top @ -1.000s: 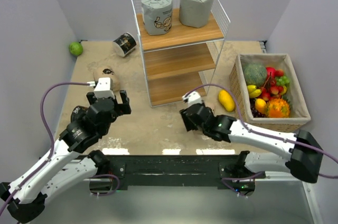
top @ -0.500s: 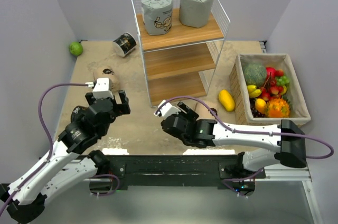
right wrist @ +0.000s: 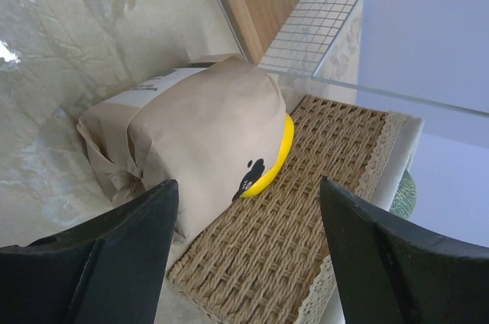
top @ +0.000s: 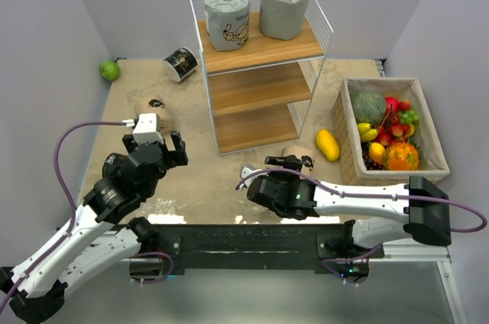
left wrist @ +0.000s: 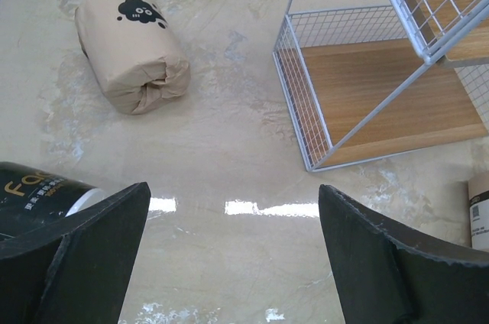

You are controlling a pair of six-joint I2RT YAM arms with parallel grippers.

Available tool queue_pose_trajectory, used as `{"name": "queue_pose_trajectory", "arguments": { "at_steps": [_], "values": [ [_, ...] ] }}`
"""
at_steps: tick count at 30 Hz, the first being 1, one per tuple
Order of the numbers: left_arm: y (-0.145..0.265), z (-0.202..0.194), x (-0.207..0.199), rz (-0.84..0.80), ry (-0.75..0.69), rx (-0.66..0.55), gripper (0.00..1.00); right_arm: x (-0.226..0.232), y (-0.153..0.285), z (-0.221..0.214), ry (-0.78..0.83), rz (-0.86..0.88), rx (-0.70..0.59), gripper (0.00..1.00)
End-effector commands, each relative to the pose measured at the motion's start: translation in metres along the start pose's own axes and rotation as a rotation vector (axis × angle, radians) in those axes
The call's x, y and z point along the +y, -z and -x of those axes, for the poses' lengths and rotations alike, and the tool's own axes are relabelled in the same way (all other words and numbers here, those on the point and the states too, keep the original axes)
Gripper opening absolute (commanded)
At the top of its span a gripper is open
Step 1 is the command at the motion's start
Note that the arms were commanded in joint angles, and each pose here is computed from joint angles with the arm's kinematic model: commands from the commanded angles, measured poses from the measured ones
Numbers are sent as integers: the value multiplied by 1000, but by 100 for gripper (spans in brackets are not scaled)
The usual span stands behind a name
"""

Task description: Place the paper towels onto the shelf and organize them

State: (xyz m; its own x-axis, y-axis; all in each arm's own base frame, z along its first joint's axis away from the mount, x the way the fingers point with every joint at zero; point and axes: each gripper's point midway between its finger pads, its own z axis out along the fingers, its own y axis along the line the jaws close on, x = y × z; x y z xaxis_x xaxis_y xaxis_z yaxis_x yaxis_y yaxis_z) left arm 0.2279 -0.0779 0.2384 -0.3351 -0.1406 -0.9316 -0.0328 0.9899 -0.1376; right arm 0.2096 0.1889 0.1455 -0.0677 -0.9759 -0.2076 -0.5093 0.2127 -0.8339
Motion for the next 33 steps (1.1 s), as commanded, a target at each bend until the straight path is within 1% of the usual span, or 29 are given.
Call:
{"name": "queue_pose_trajectory", "arguments": {
  "at_steps": [1, 3, 7, 11, 15, 21, 23, 27, 32, 33],
  "values": [
    [-4, 5, -3, 12, 0, -12, 96, 10, -2, -2, 37, 37, -11, 78],
    [-4, 4, -2, 14, 1, -12, 96, 17, -5, 1, 25, 60, -24, 78],
    [-3, 5, -2, 6, 6, -18, 96, 27, -14, -5, 68, 44, 9, 79],
    [-5, 4, -4, 6, 0, -14, 96, 31, -19, -5, 42, 36, 16, 79],
    [-6, 2, -4, 6, -7, -6, 96, 24, -32, -24, 39, -33, 111, 79],
    [-6, 2, -4, 5, -7, -8, 96, 17, -45, -35, -2, -68, 169, 78],
    [-6, 2, -5, 4, -7, -8, 96, 11, -48, -36, -20, -103, 183, 77],
    [-7, 1, -5, 6, -12, -2, 96, 14, -48, -33, -42, -77, 166, 72],
    [-8, 1, -5, 8, -11, -1, 96, 26, -44, -46, -21, -14, 211, 75],
    [-8, 1, -5, 8, -12, -3, 96, 28, -43, -46, -41, -2, 217, 76]
  ]
}}
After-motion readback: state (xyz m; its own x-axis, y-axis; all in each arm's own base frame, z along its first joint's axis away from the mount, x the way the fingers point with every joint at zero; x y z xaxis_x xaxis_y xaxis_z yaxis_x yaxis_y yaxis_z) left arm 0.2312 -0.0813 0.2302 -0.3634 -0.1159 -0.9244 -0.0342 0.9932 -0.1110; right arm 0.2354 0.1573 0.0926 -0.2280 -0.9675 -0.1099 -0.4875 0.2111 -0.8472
